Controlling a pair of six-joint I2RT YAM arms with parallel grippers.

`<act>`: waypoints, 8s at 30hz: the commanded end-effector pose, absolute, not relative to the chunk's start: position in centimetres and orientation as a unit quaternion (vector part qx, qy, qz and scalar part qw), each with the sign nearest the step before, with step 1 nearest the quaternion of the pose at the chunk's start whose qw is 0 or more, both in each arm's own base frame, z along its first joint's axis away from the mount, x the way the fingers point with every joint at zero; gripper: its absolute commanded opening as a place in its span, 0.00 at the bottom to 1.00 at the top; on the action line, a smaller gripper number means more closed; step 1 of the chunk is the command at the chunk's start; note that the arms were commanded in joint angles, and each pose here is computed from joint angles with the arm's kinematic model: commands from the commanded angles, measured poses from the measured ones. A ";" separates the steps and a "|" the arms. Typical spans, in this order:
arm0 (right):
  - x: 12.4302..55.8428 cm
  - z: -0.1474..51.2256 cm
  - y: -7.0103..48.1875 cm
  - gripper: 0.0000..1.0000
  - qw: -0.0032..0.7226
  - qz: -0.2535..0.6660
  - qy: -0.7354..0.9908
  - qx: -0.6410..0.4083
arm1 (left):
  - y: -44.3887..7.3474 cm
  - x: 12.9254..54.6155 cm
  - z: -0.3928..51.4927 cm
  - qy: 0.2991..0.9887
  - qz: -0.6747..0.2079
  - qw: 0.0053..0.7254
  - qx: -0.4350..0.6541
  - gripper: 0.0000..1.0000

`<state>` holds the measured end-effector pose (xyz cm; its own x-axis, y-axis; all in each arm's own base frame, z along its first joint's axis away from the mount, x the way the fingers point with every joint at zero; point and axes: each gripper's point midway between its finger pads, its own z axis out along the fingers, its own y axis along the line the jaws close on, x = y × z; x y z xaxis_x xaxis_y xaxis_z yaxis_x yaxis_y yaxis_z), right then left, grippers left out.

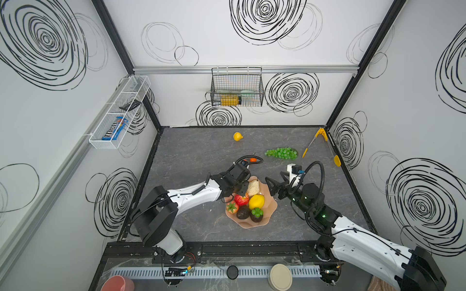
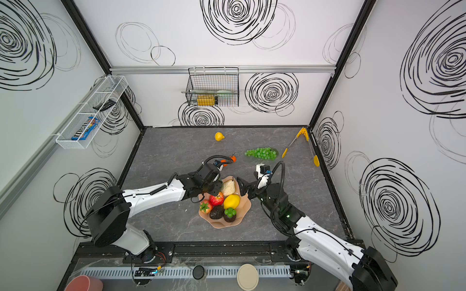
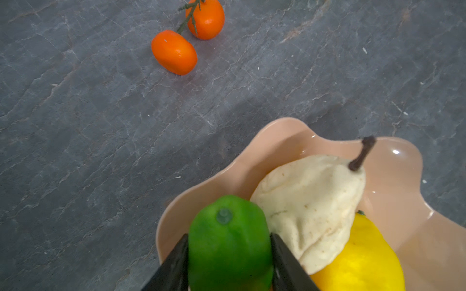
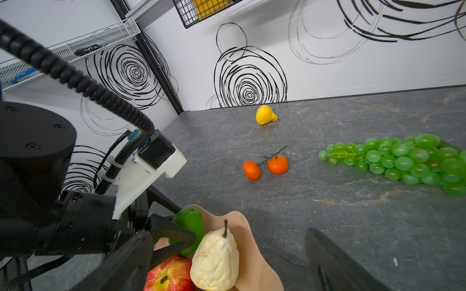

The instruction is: Place and organize the fake fruits in the fruit bowl

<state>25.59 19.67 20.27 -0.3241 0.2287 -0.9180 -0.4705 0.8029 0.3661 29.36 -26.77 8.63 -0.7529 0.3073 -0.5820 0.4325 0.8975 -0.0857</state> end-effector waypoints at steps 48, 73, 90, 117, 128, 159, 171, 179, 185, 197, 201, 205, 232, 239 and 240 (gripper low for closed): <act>26.3 19.3 18.2 0.97 0.577 0.291 0.762 -0.045 | -21.5 56.9 12.1 0.843 -0.296 0.429 -0.132 0.93; 26.0 19.3 18.5 0.97 0.570 0.314 0.758 -0.048 | -23.2 65.5 2.9 0.865 -0.275 0.372 -0.195 0.86; 26.2 19.1 18.2 0.97 0.569 0.313 0.759 -0.042 | -24.7 66.2 2.5 0.861 -0.303 0.361 -0.194 0.51; 26.0 19.6 19.4 0.97 0.563 0.340 0.750 -0.069 | -20.4 48.1 20.0 0.773 -0.443 0.433 -0.134 0.46; 24.7 20.9 25.5 0.97 0.524 0.401 0.724 -0.200 | -20.5 34.5 21.0 0.777 -0.472 0.408 -0.080 0.48; 20.4 20.6 37.3 0.92 0.532 0.411 0.596 -0.439 | -22.5 23.2 20.1 0.730 -0.599 0.321 -0.071 0.51; 20.1 20.5 38.5 0.70 0.527 0.417 0.590 -0.448 | -23.2 22.7 19.5 0.729 -0.607 0.309 -0.074 0.52; 20.5 20.3 38.2 0.50 0.521 0.405 0.606 -0.444 | -23.1 23.0 19.6 0.730 -0.602 0.315 -0.070 0.65; 23.4 19.6 37.2 0.49 0.506 0.335 0.679 -0.413 | -19.5 25.1 19.0 0.767 -0.514 0.377 -0.072 0.86; 25.3 16.9 36.6 0.48 0.396 0.258 0.782 -0.405 | -7.3 26.5 17.7 0.781 -0.259 0.546 -0.158 0.95; 26.1 16.9 36.7 0.48 0.374 0.236 0.805 -0.396 | -5.4 26.2 16.4 0.777 -0.217 0.565 -0.176 0.95; 26.1 17.1 37.4 0.50 0.353 0.241 0.815 -0.392 | -4.4 26.0 15.8 0.771 -0.195 0.578 -0.182 0.95; 24.6 11.2 40.2 0.53 0.250 0.115 0.855 -0.440 | -4.9 26.0 14.8 0.772 -0.190 0.587 -0.153 0.95; 24.1 10.6 40.1 0.54 0.239 0.108 0.857 -0.444 | -4.8 26.0 14.9 0.772 -0.187 0.588 -0.155 0.95; 24.0 10.5 40.0 0.54 0.238 0.106 0.857 -0.444 | -4.8 26.0 14.7 0.772 -0.186 0.587 -0.156 0.95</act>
